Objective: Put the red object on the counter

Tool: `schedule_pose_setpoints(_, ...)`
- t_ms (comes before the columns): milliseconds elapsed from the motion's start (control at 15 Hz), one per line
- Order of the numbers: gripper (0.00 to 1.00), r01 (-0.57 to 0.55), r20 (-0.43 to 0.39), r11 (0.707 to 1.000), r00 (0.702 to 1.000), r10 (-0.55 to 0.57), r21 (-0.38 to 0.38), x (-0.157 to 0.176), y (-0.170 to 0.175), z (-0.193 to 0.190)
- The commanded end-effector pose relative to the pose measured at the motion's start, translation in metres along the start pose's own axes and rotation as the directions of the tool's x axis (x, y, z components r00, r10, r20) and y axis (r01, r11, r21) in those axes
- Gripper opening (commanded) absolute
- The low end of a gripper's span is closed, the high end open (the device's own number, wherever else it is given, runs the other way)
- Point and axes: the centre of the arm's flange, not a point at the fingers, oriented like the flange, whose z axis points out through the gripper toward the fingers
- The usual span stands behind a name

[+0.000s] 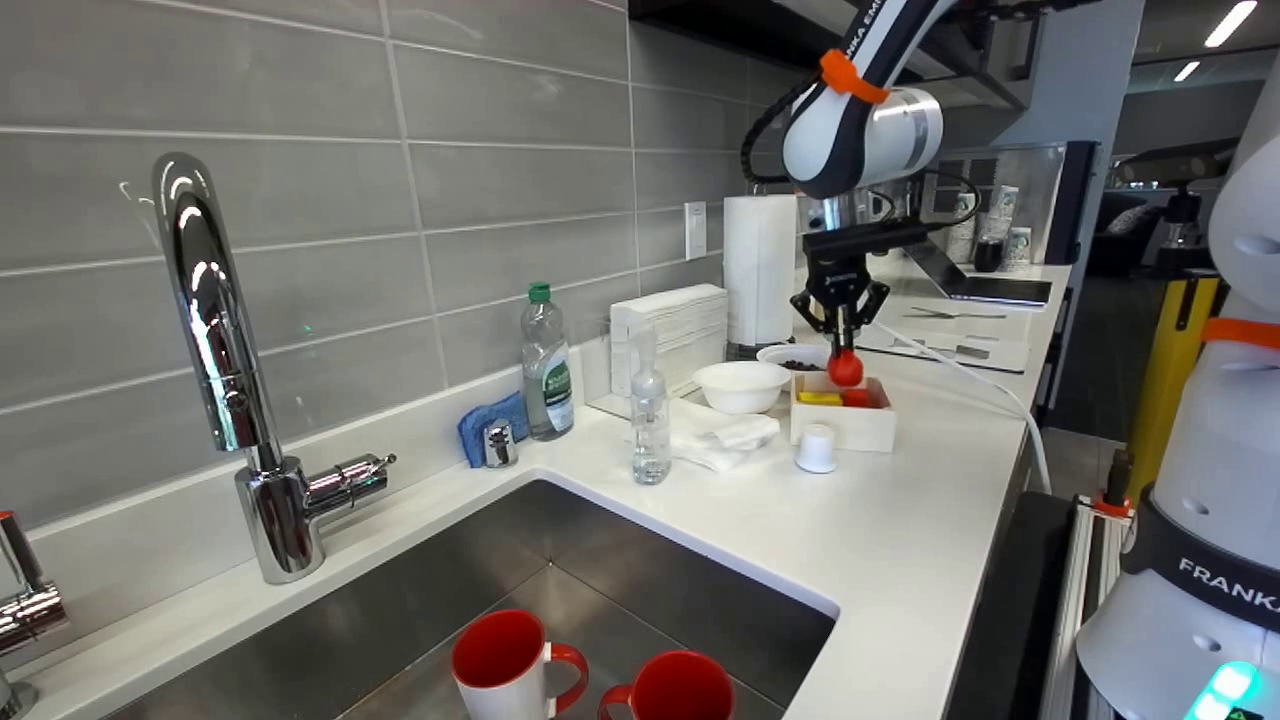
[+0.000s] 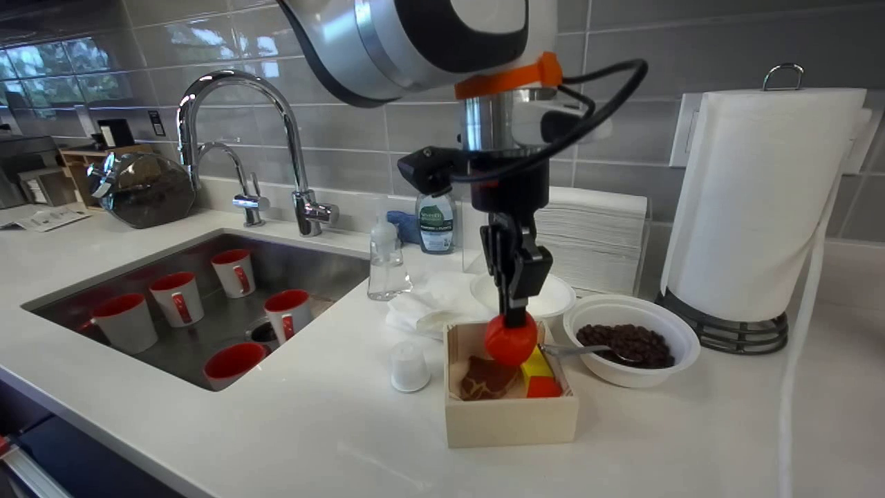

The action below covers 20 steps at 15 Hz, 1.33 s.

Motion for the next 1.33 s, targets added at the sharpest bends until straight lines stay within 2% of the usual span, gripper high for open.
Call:
schedule_pose_setpoints(0,0.01,0.042,-0.001,0.998,0.999,-0.042,0.042,-0.029,0.003,-0.053)
schedule_pose_setpoints(200,0.01,0.114,0.007,0.992,0.993,-0.115,0.058,-0.068,-0.005,-0.074)
schedule_pose_setpoints(333,0.01,0.169,0.006,0.983,0.986,-0.17,0.076,-0.097,-0.015,-0.074)
schedule_pose_setpoints(600,0.01,0.232,0.016,0.967,0.972,-0.235,0.108,-0.15,-0.037,-0.046)
schedule_pose_setpoints(733,0.01,0.25,0.015,0.96,0.967,-0.254,0.128,-0.166,-0.049,-0.027)
schedule_pose_setpoints(1067,0.01,0.302,-0.016,0.935,0.952,-0.304,0.188,-0.18,-0.086,-0.015)
schedule_pose_setpoints(1267,0.01,0.344,-0.032,0.925,0.939,-0.343,0.161,-0.181,-0.098,0.001)
